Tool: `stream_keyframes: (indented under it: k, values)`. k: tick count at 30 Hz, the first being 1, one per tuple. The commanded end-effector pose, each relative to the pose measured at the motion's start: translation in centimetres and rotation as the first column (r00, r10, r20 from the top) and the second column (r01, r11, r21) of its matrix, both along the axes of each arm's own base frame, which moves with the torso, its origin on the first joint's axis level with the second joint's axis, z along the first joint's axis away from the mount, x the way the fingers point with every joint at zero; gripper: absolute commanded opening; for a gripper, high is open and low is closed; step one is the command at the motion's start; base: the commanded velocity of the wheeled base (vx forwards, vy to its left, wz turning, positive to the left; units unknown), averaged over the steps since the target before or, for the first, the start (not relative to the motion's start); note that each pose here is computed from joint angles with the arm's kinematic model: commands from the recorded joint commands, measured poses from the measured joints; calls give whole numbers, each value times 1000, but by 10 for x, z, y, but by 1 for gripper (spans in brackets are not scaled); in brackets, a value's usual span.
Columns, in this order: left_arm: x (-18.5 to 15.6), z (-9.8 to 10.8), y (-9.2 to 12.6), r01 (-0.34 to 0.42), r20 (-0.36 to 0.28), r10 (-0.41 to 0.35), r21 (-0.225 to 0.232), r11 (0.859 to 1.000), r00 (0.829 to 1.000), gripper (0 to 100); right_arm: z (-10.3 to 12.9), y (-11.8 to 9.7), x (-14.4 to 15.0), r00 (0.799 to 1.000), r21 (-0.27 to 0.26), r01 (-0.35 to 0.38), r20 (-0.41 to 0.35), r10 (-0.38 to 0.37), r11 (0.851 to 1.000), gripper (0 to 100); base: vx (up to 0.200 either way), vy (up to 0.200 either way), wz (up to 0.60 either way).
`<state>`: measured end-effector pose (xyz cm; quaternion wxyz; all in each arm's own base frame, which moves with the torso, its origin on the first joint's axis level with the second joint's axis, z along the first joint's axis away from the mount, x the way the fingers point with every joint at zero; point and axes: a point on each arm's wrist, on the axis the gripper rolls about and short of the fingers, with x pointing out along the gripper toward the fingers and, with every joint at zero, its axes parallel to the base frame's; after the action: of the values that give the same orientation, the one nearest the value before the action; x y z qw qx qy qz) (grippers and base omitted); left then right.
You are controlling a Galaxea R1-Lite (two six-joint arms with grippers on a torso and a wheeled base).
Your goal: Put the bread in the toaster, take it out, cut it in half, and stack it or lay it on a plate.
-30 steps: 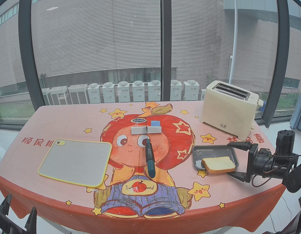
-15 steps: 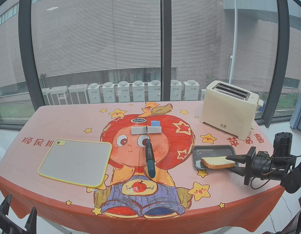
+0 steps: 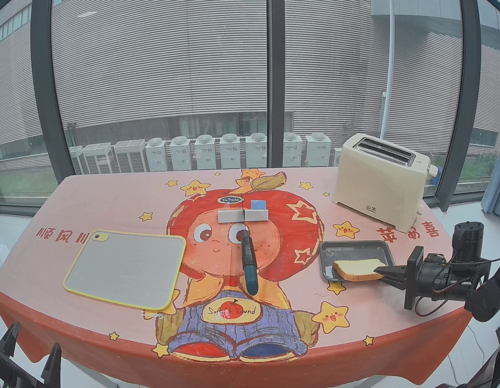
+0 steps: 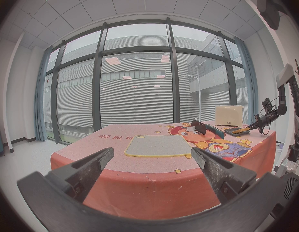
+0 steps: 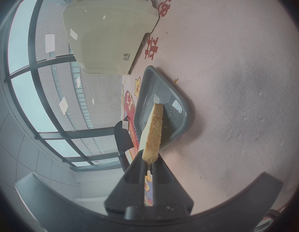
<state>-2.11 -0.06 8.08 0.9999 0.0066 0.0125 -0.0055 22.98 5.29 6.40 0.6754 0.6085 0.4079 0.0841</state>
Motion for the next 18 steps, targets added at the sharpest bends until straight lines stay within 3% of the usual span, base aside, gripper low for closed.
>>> stream_keyframes:
  k: [1, 18]
  values:
    - [1, -5, 0, 0, -18, 0, 0, 1000, 1000, 100, 1, 0, 0, 1000, 3, -1, 7, 1, 1000, 0, 0, 0, 0]
    - [1, -5, 0, 0, -19, 0, 2, 1000, 1000, 100, 18, 0, -3, 997, 9, -5, 81, 4, 1000, 0, 0, 0, 0]
